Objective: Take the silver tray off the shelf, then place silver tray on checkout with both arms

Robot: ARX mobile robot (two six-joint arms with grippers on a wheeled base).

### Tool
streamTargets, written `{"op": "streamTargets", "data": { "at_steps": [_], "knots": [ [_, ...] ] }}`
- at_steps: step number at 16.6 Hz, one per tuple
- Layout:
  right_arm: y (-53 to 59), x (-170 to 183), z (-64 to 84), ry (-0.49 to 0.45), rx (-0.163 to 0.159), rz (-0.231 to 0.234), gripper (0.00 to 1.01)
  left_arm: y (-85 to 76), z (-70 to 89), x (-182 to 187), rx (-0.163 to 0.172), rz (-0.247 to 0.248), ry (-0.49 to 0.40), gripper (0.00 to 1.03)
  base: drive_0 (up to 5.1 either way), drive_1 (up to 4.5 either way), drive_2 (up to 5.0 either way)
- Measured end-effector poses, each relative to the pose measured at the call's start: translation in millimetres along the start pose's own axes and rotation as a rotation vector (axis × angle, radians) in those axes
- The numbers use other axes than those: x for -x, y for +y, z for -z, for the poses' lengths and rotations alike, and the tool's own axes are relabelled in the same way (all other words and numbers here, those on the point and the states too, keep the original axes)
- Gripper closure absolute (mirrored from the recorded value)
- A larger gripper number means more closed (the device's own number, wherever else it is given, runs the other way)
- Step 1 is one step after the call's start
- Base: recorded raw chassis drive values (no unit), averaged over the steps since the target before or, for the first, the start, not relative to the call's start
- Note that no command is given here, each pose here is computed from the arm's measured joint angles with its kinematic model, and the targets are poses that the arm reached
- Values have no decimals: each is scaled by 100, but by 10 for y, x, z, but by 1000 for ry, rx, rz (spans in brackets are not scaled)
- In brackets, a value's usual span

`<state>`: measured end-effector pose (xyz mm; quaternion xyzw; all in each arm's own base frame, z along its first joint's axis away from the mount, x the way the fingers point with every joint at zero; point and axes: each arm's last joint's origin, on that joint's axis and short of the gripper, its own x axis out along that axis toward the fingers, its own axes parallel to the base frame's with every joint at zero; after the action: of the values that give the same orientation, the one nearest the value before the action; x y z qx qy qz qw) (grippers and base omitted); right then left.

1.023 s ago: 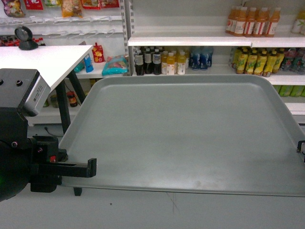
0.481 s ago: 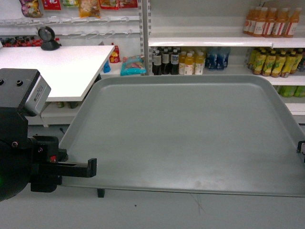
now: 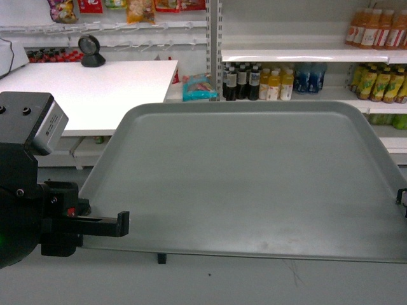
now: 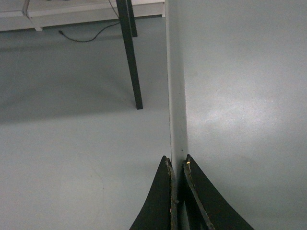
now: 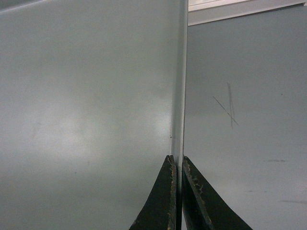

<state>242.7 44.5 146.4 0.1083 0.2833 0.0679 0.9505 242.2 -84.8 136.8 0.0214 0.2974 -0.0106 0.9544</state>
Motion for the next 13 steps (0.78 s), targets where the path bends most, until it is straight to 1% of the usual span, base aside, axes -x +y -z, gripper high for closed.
{"op": "streamTargets", "data": {
  "at_steps": [13],
  "knots": [
    [0, 0, -3, -3, 0, 0, 99, 0, -2, -1, 0, -1, -3, 100, -499, 247, 247]
  ]
}}
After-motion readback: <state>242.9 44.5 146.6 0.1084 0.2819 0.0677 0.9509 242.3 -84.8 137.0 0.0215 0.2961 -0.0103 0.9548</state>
